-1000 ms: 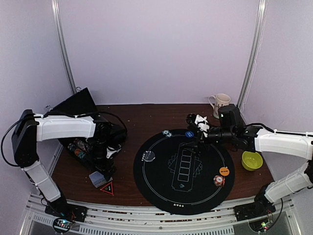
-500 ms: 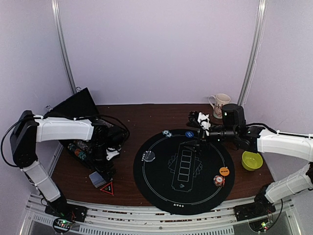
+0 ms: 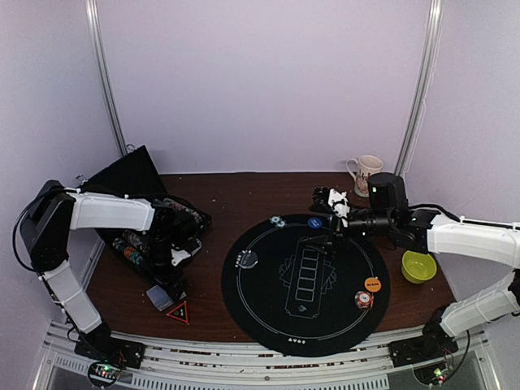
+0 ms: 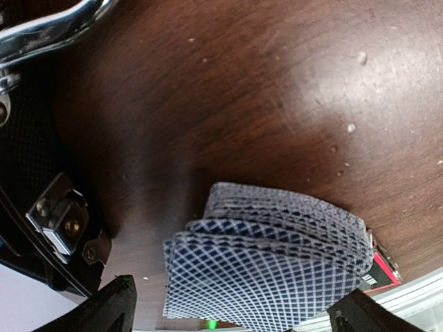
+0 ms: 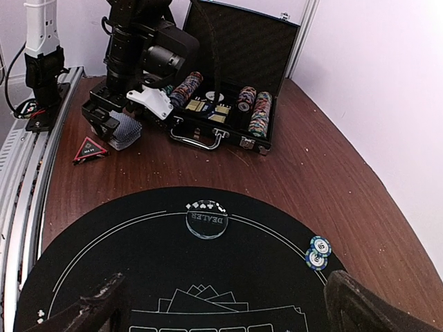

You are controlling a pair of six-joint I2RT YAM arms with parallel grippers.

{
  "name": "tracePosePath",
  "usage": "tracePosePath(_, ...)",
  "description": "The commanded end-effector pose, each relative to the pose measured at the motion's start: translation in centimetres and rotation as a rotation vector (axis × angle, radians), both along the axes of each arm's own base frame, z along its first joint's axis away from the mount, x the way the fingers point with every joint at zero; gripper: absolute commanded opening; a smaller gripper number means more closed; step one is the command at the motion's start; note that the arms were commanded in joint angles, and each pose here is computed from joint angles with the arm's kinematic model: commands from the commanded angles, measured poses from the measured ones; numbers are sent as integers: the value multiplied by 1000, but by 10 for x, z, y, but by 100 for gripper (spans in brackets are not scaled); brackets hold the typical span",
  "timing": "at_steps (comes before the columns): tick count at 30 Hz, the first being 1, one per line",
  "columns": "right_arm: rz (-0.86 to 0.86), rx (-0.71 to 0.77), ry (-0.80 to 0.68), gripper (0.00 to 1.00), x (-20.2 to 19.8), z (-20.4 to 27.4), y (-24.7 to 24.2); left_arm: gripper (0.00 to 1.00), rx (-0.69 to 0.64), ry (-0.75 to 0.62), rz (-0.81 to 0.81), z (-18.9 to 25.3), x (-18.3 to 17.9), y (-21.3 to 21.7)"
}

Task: Distribute texas hold em gaming equipment
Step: Move the poker card to the center of the board.

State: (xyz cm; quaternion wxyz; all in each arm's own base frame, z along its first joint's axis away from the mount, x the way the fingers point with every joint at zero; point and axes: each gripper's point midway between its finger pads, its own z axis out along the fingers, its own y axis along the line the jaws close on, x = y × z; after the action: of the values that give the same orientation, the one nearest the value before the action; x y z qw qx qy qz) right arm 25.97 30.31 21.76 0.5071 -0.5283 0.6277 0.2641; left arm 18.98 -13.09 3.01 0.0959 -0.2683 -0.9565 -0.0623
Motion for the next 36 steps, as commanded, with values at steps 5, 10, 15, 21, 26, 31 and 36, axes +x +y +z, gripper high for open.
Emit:
tracePosePath(5, 34, 14, -19, 100, -5, 10, 2, 95, -52, 70, -4, -12, -7, -5)
tracePosePath(10, 31, 11, -24, 100, -5, 10, 2, 92, -89, 129, 4, -24, -18, -11)
tracePosePath(15, 31, 8, -26, 100, -5, 10, 1, 86, -81, 135, 16, -37, -24, -6)
tracePosePath(21, 20, 3, -32, 100, -4, 12, 0, 71, -92, 74, -26, -30, -8, -22)
tracePosePath(26, 8, -5, -38, 100, -2, 12, -2, 68, -147, -74, -159, -27, 24, -69)
tracePosePath(31, 1, -9, -39, 100, -2, 14, -3, 66, -153, -75, -225, -38, 44, -103)
tracePosePath(36, -9, -23, -44, 100, -1, 12, -5, 74, -180, -70, -274, -39, 50, -119)
